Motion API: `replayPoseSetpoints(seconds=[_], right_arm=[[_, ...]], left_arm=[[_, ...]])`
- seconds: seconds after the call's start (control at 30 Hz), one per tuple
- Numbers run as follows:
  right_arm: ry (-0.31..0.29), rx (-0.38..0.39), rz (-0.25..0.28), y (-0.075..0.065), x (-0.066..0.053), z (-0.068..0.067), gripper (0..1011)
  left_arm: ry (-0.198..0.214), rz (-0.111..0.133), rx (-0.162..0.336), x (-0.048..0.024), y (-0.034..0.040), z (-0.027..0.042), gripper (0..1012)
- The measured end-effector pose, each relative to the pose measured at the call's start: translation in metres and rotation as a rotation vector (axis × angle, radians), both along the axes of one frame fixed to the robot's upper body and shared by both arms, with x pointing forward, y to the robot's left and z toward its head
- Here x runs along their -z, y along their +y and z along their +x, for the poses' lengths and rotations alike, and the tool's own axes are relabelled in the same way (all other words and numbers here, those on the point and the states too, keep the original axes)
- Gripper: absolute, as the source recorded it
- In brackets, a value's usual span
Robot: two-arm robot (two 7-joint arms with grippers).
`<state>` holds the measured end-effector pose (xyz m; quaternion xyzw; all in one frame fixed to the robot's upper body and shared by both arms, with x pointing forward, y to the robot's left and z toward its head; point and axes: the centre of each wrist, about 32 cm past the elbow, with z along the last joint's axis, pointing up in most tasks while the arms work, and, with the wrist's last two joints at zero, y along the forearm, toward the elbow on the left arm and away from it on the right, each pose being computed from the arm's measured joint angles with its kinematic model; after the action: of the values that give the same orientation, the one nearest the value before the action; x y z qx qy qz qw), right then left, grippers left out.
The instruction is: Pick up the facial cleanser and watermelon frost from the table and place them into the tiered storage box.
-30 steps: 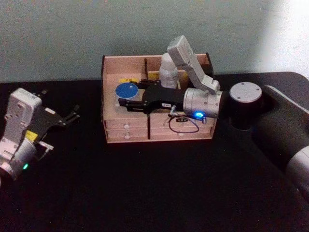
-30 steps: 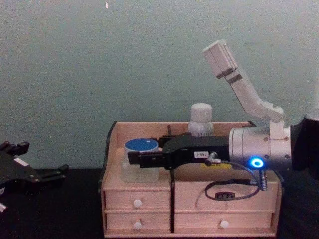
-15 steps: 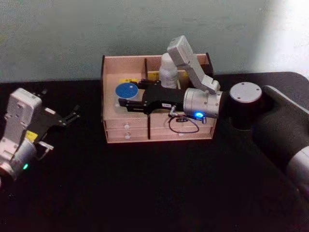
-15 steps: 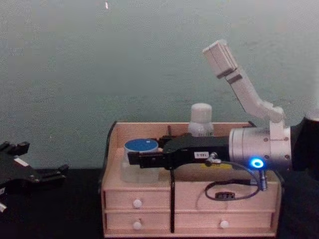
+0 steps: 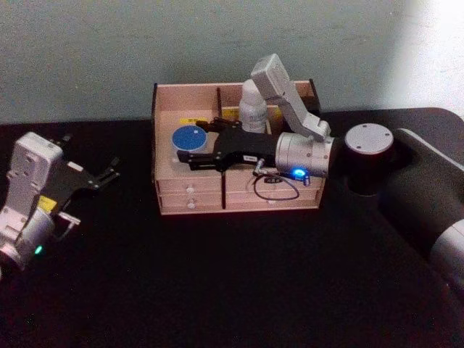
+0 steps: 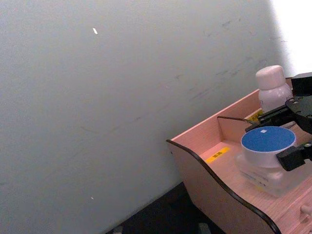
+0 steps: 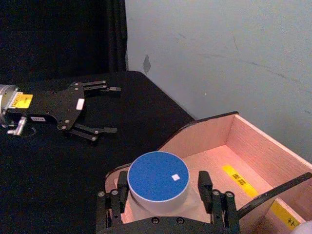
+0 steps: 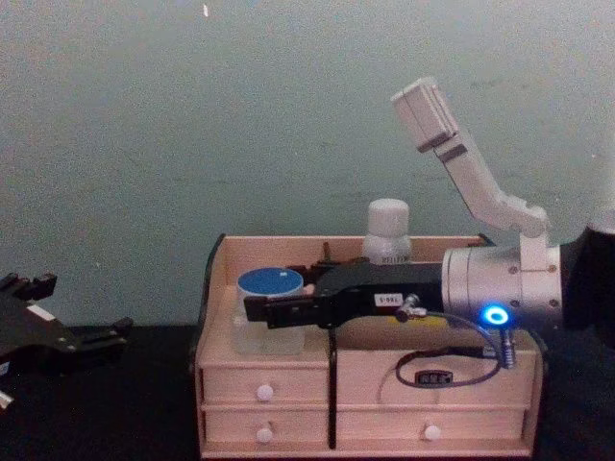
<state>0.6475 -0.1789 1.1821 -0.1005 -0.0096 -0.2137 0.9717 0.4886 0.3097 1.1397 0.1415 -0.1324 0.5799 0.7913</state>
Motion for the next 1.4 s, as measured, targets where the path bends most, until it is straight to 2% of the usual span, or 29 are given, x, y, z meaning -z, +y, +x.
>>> replayPoseSetpoints(seconds=[0.13, 0.2, 0.87, 1.4], right_arm=[[0.0, 0.0, 0.0, 0.0001, 0.0, 0.0, 994], [0.0, 0.0, 0.0, 0.0001, 0.0, 0.0, 1002], [-0.002, 0.0, 0.002, 0.0001, -0.0004, 0.0001, 1003], [-0.042, -0.018, 0.049, -0.0022, -0.0089, -0.0019, 1003]], left_arm=[[0.0, 0.0, 0.0, 0.0, 0.0, 0.0, 1001], [0.0, 0.0, 0.0, 0.0, 0.0, 0.0, 1001], [0.0, 0.0, 0.0, 0.0, 0.0, 0.0, 1001], [0.0, 0.0, 0.0, 0.0, 0.0, 0.0, 1001]])
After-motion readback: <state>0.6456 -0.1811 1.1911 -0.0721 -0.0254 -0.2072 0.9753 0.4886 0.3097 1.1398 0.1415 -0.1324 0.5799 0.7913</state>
